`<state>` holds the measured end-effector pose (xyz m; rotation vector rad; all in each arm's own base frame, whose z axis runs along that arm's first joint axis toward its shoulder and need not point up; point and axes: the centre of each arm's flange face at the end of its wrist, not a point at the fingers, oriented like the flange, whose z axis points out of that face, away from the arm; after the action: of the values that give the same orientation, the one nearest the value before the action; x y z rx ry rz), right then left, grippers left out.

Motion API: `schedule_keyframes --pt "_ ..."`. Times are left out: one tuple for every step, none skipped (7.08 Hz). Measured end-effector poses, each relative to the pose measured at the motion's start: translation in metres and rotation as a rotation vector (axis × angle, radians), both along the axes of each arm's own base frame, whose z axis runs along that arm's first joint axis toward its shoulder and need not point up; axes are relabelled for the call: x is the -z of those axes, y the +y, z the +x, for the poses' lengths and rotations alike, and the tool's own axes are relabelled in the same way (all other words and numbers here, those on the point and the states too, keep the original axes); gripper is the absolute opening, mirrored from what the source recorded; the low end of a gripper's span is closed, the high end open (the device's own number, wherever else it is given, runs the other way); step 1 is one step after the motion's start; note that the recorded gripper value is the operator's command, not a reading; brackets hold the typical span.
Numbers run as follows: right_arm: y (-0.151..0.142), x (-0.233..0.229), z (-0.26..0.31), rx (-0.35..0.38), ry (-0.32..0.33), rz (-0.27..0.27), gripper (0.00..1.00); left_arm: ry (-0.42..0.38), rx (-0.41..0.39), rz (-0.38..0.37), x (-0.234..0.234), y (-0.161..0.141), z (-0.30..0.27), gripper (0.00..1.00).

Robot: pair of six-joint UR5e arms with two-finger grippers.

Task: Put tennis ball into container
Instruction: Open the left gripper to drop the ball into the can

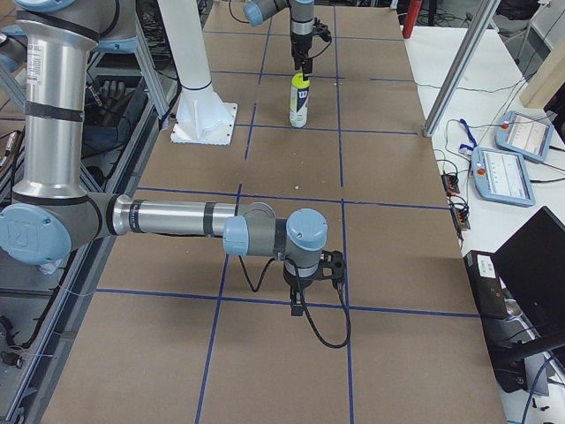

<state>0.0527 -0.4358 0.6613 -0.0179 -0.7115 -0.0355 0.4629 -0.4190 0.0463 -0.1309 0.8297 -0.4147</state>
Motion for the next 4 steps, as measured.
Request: schedule_keyframes --pt "0.000 0.000 0.000 0.000 0.000 0.000 1.00 0.015 -0.008 0.022 -0.004 0.006 -0.013 1.00" --pt "0.000 0.000 0.000 0.000 0.000 0.000 1.00 0.027 -0.030 0.070 -0.017 0.013 -0.035 1.00" --pt "0.000 0.000 0.000 0.000 0.000 0.000 1.00 0.025 -0.049 0.133 -0.032 0.007 -0.064 1.00" --pt "0.000 0.000 0.000 0.000 0.000 0.000 1.00 0.002 -0.062 0.201 -0.049 -0.011 -0.094 1.00"
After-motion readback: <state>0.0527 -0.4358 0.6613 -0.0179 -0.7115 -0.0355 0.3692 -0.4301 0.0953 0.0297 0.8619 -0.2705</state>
